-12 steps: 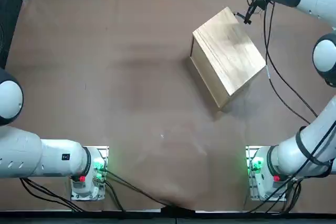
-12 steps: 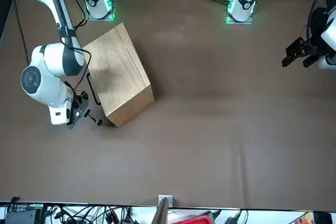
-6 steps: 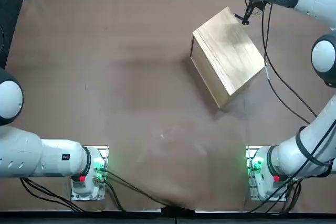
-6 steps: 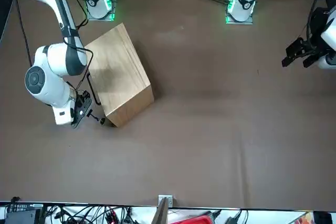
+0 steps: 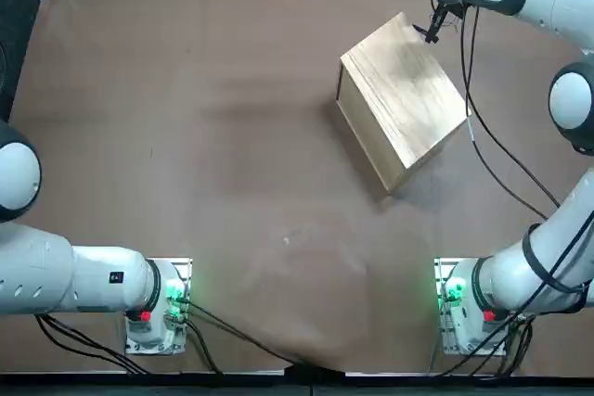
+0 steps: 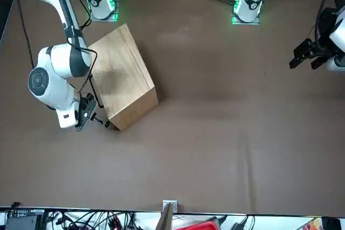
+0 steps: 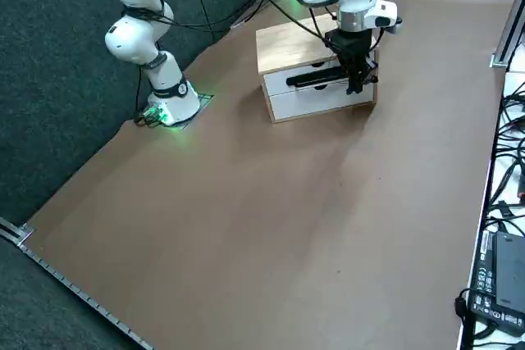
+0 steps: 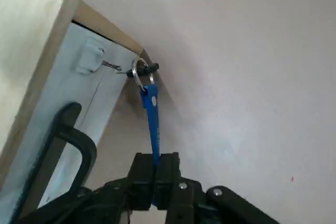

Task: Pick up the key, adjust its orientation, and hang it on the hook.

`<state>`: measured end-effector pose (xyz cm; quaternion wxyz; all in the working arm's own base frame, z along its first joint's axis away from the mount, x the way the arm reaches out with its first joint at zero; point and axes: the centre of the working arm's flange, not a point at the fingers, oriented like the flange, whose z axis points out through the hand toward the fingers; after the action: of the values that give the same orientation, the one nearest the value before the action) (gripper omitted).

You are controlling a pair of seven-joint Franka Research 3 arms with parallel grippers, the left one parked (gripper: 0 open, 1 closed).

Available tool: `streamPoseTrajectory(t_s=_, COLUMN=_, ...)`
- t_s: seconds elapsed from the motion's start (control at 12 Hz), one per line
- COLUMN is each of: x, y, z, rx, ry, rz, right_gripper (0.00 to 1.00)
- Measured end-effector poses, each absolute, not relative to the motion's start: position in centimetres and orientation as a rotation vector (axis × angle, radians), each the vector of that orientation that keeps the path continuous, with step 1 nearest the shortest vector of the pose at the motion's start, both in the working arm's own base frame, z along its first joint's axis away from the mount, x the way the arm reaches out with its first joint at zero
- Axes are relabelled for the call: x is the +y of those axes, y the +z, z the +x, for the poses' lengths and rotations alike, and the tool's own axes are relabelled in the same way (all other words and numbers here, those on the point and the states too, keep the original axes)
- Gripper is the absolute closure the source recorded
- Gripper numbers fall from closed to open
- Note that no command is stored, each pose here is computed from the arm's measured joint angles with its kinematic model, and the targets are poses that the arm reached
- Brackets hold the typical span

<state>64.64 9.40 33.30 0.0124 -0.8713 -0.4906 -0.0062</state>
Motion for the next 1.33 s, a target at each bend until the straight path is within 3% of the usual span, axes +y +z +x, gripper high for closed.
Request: streamPoseTrajectory(t_s=1.33, x=9.82, y=32.41, z=64.69, rx=-1.656, ry=-0.015, rz=-2.638, right_gripper=0.96)
